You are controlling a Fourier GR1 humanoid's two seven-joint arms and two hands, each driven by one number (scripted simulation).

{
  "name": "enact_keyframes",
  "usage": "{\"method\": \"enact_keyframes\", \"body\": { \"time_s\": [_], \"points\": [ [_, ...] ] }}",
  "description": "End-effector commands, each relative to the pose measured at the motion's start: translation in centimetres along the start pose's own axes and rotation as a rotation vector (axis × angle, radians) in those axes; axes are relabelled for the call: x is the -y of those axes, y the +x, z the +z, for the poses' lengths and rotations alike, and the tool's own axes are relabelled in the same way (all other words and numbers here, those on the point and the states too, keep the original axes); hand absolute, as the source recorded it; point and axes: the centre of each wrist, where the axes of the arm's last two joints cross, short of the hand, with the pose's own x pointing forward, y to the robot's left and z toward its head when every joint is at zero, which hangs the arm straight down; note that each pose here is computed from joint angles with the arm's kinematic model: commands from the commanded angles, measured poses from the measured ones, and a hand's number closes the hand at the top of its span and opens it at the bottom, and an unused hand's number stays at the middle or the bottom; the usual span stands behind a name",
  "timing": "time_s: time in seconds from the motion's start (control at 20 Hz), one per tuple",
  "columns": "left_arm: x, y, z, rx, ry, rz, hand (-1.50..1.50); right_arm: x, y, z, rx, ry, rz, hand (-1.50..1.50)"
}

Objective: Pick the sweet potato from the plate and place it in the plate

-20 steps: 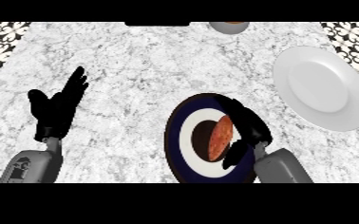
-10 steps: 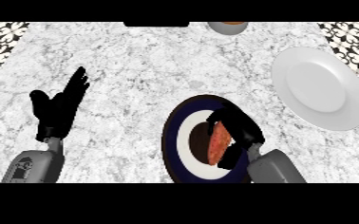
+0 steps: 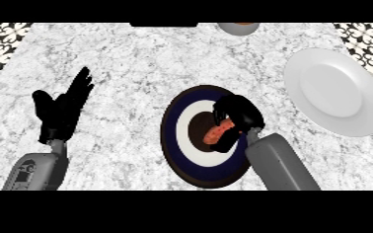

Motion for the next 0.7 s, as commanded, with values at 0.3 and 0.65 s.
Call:
{"method": "enact_keyframes", "body": {
  "time_s": [0.3,0.65],
  "points": [
    [-0.9,-0.6,1.1,-0.008,0.004,-0.001,0.00,3.9,2.3,1.3,0.002,-0.538,0.123,1.50],
    [-0.6,0.3,0.9,-0.025,0.022,-0.008,0.00,9.1,0.9,3.8,-0.134,-0.932,0.168,1.50]
  ]
}}
